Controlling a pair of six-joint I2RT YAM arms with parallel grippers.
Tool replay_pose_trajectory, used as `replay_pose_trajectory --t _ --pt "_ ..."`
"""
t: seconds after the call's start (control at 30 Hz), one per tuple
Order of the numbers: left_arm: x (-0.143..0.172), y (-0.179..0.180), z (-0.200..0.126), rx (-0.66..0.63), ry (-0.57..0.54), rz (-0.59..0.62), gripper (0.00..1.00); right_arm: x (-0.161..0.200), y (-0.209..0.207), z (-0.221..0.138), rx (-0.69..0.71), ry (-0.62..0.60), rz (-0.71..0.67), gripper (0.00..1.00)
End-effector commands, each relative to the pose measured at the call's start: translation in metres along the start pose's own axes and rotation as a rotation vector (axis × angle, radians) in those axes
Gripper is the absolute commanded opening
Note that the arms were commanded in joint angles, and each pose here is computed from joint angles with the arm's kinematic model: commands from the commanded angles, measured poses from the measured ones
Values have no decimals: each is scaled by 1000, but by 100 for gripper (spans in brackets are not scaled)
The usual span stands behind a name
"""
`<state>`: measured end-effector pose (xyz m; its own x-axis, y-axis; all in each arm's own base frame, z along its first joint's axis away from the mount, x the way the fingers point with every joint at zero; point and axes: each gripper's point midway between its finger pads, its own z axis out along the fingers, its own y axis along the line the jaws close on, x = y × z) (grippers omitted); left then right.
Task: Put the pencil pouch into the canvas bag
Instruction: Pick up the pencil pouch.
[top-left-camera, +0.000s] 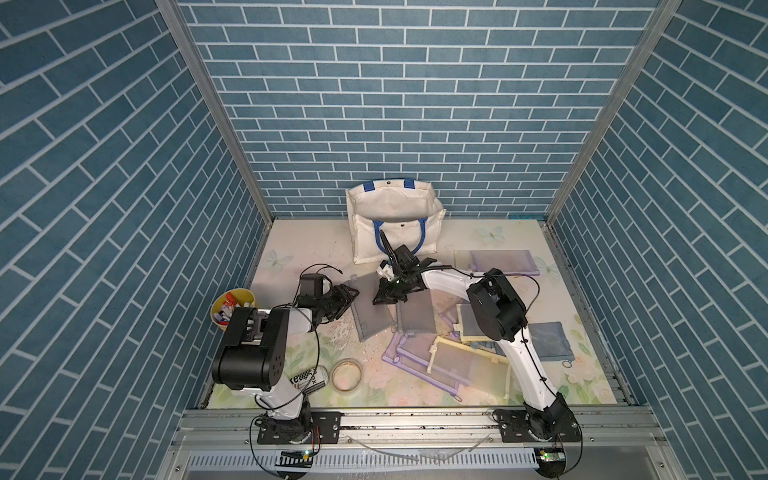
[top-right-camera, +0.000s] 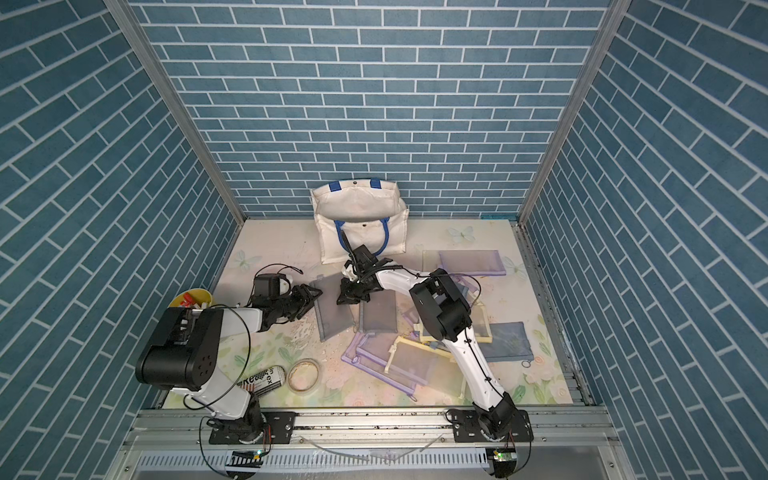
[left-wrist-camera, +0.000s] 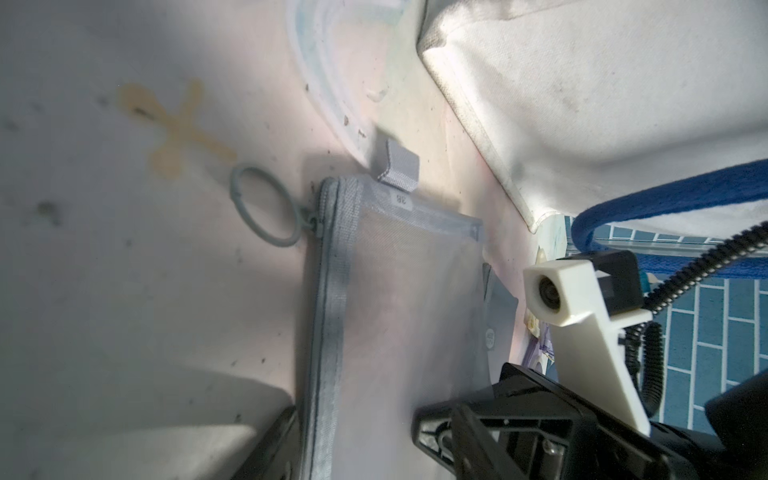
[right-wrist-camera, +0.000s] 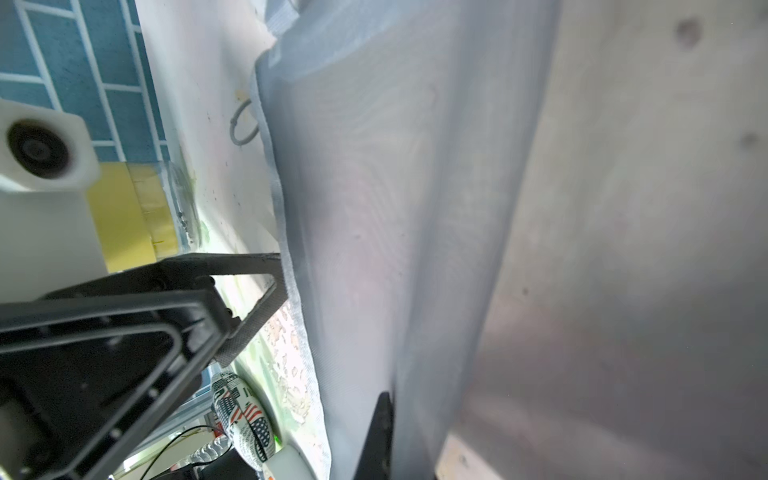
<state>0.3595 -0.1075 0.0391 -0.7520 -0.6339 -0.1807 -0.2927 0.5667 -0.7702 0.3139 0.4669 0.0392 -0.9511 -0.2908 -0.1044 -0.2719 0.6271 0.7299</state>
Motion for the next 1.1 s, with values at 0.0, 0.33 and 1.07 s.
replay_pose_trajectory --t 0.0,0.33,1.07 --pt "11 5 -11 -38 10 -15 60 -6 48 -37 -71 -71 -115 0" --pt "-1 -131 -93 369 -74 238 79 4 122 -136 -172 -227 -311 0" --pt "-17 -283 -138 799 -102 434 41 -12 168 -238 -331 -462 -429 0"
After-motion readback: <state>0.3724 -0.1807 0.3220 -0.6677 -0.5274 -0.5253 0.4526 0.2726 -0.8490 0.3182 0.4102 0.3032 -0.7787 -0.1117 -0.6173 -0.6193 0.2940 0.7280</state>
